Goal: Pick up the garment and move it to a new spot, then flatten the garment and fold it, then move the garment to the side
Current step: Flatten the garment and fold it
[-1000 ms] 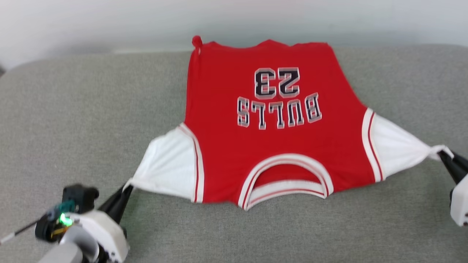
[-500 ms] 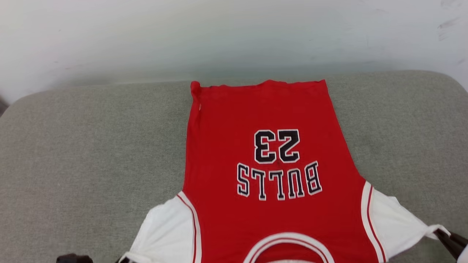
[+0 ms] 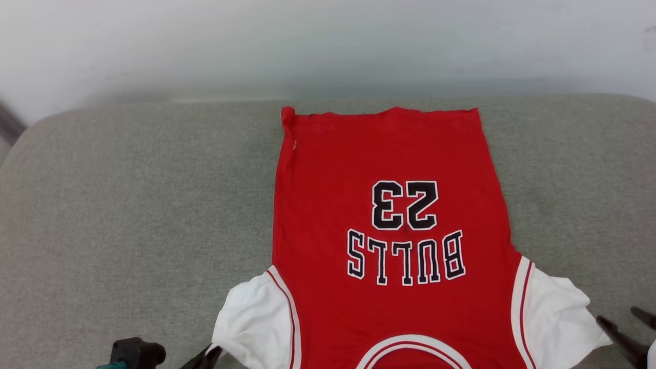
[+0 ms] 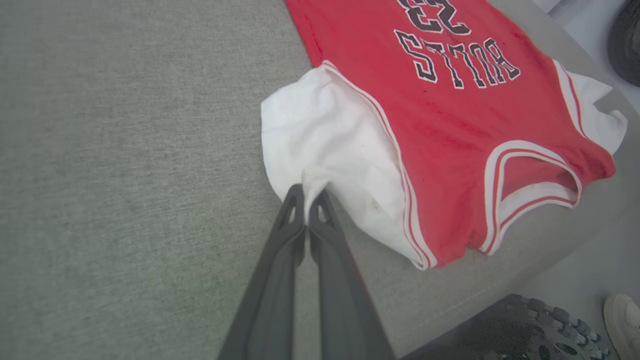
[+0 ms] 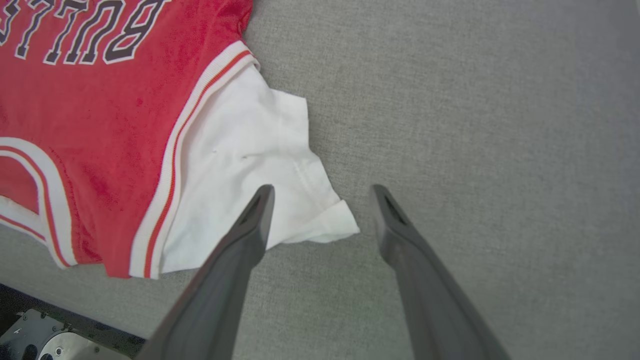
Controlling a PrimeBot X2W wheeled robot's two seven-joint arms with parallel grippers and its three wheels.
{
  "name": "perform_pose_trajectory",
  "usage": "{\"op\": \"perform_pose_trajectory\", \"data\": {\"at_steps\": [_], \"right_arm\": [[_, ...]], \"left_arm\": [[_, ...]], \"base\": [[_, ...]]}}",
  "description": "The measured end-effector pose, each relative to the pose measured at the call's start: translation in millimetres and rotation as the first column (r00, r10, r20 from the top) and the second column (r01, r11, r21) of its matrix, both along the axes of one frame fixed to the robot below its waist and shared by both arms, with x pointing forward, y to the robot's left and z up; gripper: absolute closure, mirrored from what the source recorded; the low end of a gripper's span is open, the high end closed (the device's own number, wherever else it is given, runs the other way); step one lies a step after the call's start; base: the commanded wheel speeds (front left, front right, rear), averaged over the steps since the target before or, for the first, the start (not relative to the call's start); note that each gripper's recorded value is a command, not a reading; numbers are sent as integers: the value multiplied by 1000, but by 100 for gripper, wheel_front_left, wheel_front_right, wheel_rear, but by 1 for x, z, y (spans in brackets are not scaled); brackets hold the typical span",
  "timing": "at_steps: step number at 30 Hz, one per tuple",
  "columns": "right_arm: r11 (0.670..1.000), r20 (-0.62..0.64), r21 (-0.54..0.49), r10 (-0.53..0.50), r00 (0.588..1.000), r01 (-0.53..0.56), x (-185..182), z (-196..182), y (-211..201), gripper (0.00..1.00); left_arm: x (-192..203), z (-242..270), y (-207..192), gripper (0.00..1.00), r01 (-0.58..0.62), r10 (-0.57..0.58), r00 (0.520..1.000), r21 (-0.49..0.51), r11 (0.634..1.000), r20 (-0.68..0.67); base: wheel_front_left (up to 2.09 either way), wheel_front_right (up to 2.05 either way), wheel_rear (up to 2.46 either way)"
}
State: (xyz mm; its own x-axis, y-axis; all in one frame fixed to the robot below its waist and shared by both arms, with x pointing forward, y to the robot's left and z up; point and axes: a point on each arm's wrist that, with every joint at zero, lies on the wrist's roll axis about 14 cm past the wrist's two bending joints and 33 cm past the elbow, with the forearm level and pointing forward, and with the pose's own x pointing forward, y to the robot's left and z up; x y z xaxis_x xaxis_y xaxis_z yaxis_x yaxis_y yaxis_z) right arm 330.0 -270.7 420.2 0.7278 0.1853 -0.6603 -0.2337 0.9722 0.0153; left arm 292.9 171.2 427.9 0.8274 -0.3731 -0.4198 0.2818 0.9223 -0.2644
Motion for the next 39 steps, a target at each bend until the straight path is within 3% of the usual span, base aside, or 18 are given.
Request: {"op": "perform_pose_trajectory", "data": {"at_steps": [8, 14, 21, 28, 39], "right_arm": [[997, 29, 45, 53, 998, -55, 76, 49, 31, 0], [996, -30, 43, 74, 997, -73, 146, 60, 54, 0], [998, -127, -3, 58, 990, -59, 229, 42, 78, 0], [996, -242, -91, -3, 970, -20, 288, 2, 85, 0], [994, -359, -100, -6, 933, -33, 325, -63, 123, 0]], "left_arm": [[8, 26, -16, 100, 62, -62, 998, -40, 997, -5], [14, 32, -29, 100, 102, -103, 994, -50, 994, -30], [22, 30, -36, 100, 107, -110, 993, -57, 993, -51], [30, 26, -37, 100, 85, -89, 993, -53, 995, -81], [29, 6, -26, 100, 16, -20, 987, -27, 999, -157]], "base": [[0, 0, 0], [0, 0, 0], [0, 0, 0], [0, 0, 0], [0, 0, 0]]}}
